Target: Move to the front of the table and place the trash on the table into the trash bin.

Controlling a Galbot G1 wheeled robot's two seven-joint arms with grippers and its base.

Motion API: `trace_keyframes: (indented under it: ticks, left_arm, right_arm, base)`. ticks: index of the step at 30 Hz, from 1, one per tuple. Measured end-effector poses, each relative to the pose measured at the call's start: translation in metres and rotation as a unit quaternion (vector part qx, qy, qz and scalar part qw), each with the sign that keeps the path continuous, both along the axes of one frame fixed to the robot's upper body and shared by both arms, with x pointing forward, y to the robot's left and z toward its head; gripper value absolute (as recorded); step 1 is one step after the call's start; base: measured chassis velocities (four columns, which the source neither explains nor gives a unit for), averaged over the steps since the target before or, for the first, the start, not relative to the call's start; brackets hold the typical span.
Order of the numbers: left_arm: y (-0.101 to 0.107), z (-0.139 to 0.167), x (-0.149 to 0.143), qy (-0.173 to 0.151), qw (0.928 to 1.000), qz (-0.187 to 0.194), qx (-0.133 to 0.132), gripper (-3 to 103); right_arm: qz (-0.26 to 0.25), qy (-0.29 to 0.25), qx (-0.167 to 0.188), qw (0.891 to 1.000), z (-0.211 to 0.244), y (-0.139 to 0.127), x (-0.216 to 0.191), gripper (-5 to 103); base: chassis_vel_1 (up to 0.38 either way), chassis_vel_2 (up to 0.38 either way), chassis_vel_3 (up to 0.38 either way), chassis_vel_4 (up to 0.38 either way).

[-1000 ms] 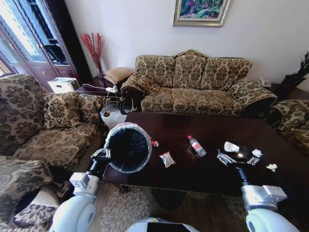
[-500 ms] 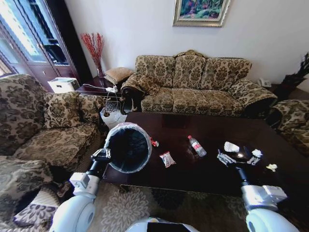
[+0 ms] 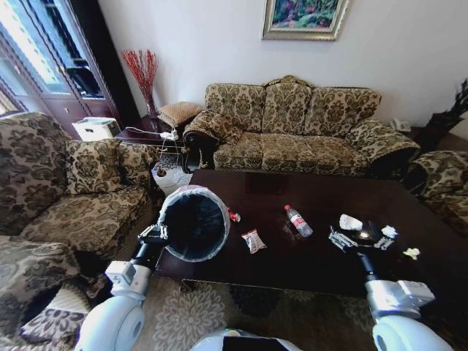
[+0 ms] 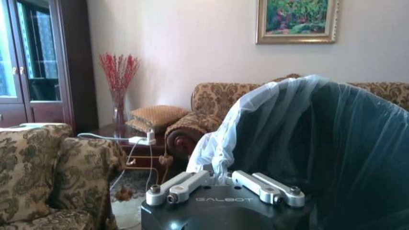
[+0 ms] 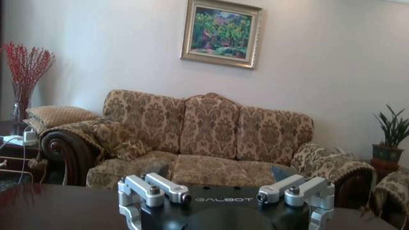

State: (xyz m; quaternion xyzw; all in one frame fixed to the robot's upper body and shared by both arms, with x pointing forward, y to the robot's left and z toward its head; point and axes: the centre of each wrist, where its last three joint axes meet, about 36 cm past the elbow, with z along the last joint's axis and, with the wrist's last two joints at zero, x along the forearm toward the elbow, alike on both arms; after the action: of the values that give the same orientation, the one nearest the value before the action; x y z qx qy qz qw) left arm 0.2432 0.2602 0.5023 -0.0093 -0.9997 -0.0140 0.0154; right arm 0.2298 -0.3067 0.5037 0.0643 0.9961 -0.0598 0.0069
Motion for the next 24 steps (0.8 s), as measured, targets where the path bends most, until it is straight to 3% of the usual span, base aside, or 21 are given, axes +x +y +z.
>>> trace_keyframes:
  ticks: [4, 7, 9, 19, 24]
  left_arm:
    - [0.0, 0.0, 0.0, -0.004, 1.0, 0.001, 0.0, 1]
    - [0.002, -0.001, 0.001, -0.05, 0.9983, 0.029, 0.007, 1]
    - [0.002, -0.001, 0.001, -0.058, 0.9979, 0.029, 0.006, 1]
    - [0.001, -0.001, 0.0, -0.052, 0.9982, 0.031, 0.005, 1]
    - [0.009, -0.006, 0.005, -0.034, 0.9957, 0.076, 0.042, 1]
  right_arm:
    - [0.0, 0.0, 0.0, 1.0, 0.0, 0.0, 0.0, 100]
    - [0.01, 0.002, -0.013, 1.0, 0.0, 0.009, 0.01, 100]
    - [0.012, 0.004, -0.014, 1.0, 0.0, 0.01, 0.01, 100]
    - [0.023, 0.001, 0.0, 1.0, 0.001, 0.014, 0.012, 100]
    - [0.04, 0.006, 0.015, 0.999, -0.003, 0.012, 0.015, 100]
  base:
    - [0.0, 0.0, 0.0, 0.0]
    - [0.0, 0.0, 0.0, 0.0]
    - [0.0, 0.0, 0.0, 0.0]
    - [0.0, 0.0, 0.0, 0.0]
    - [0.0, 0.0, 0.0, 0.0]
